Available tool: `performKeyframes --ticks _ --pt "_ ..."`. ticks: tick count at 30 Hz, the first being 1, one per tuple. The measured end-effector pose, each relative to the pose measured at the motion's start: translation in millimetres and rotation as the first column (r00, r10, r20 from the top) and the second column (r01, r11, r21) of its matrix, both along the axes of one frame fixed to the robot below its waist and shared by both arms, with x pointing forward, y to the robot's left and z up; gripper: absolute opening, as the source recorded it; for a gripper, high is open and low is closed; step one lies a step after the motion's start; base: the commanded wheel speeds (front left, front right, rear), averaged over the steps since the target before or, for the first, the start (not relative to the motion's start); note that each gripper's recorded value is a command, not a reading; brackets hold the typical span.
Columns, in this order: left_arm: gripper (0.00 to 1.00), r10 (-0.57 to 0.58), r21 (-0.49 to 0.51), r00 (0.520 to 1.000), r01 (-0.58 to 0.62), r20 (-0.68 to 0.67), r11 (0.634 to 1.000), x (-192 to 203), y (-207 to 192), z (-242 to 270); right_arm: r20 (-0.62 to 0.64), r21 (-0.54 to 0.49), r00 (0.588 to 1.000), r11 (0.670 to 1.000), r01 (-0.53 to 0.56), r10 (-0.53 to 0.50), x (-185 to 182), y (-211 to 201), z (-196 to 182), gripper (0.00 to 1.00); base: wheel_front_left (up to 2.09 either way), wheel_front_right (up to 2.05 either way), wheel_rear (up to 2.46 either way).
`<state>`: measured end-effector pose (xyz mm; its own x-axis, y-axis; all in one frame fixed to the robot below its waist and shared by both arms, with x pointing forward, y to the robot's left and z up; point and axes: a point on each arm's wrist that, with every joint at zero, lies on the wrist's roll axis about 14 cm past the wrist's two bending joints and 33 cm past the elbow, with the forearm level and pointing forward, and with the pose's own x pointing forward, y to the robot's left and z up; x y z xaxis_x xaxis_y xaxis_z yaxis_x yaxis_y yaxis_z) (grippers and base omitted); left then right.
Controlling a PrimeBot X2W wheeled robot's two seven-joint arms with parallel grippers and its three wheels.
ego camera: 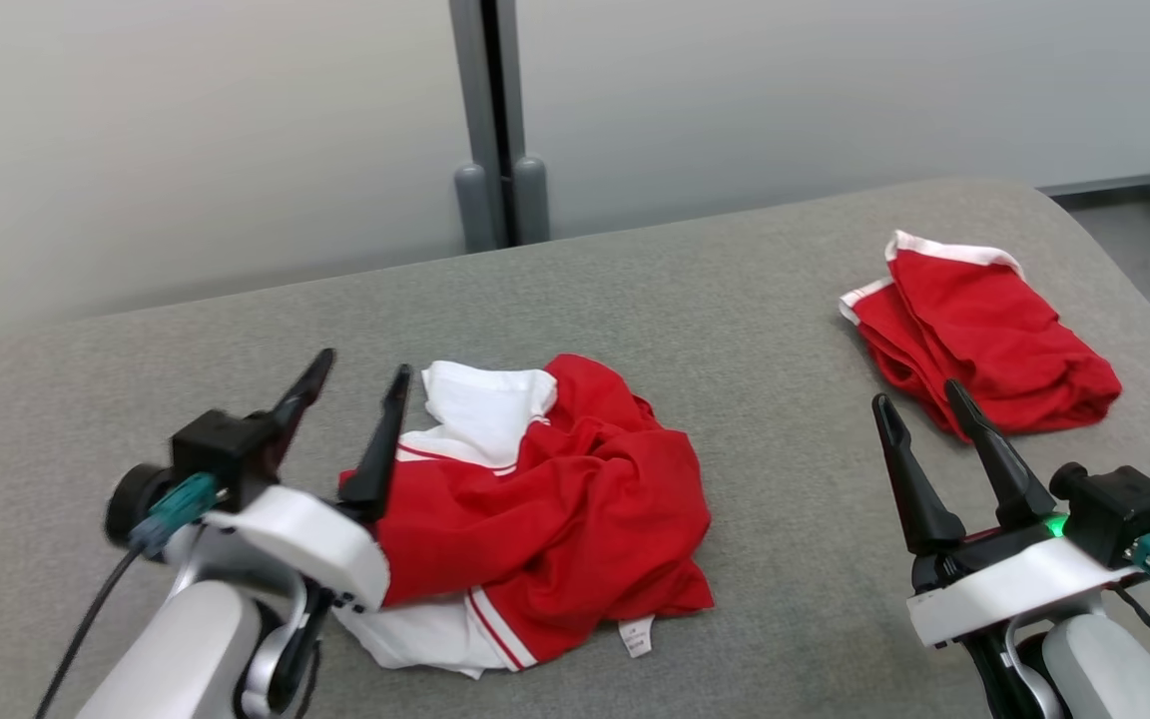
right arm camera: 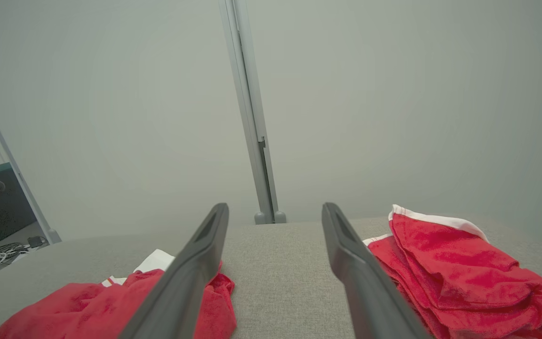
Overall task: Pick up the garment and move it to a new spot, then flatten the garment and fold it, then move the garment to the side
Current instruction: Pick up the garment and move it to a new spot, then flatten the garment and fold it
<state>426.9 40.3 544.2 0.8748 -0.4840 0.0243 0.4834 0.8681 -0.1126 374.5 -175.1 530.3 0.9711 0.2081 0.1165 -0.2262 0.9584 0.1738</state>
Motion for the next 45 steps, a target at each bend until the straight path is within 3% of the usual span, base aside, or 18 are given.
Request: performKeyframes --ticks 5,8,15,23,29,34,40,44,45 --pt "1.0 0.176 -0.029 0.981 -0.174 0.076 0.984 -11.0 58.4 10.3 0.008 0.01 0.999 0.999 -0.033 0.033 0.8 12.4 2.1 1.0 0.0 0.0 0.0" --pt "1.0 0.287 -0.051 0.957 -0.286 0.028 0.957 -33.6 88.5 -12.9 -0.008 0.036 0.999 0.998 -0.048 0.048 -1.6 21.0 -3.8 1.0 0.0 0.0 0.0" --pt "1.0 0.361 -0.086 0.93 -0.366 -0.068 0.927 -61.2 102.5 -41.9 -0.038 0.054 0.997 0.997 -0.063 0.065 -4.9 29.9 -14.6 1.0 0.0 0.0 0.0" --pt "1.0 0.353 -0.082 0.934 -0.357 -0.053 0.931 -62.2 100.8 -38.4 -0.031 0.045 0.996 0.996 -0.079 0.08 -4.6 33.4 -12.1 1.0 0.0 0.0 0.0" --pt "1.0 0.283 0.025 0.908 -0.289 -0.309 0.957 -75.3 92.4 -95.5 -0.041 0.044 0.996 0.996 -0.075 0.077 -5.4 31.4 -15.1 1.0 0.0 0.0 0.0" --pt "1.0 0.176 0.072 0.826 -0.162 -0.536 0.984 -94.9 64.9 -143.2 -0.045 0.04 0.997 0.998 -0.058 0.06 -3.8 24.3 -15.7 1.0 0.0 0.0 0.0" --pt "1.0 0.101 0.071 0.789 -0.072 -0.606 0.995 -77.3 40.7 -153.6 -0.065 0.033 0.998 0.999 -0.022 0.024 0.6 11.2 -22.0 1.0 0.0 0.0 0.0" --pt "1.0 0.086 0.121 0.717 -0.003 -0.691 0.993 -78.9 34.6 -176.3 -0.081 0.032 0.997 0.999 -0.002 0.004 4.0 4.7 -27.0 1.0 0.0 0.0 0.0" --pt "0.93 0.09 0.135 0.715 0.005 -0.694 0.991 -76.0 35.2 -177.9 -0.085 0.034 0.996 0.999 0.0 0.003 4.8 4.6 -28.3 1.0 0.0 0.0 0.0"
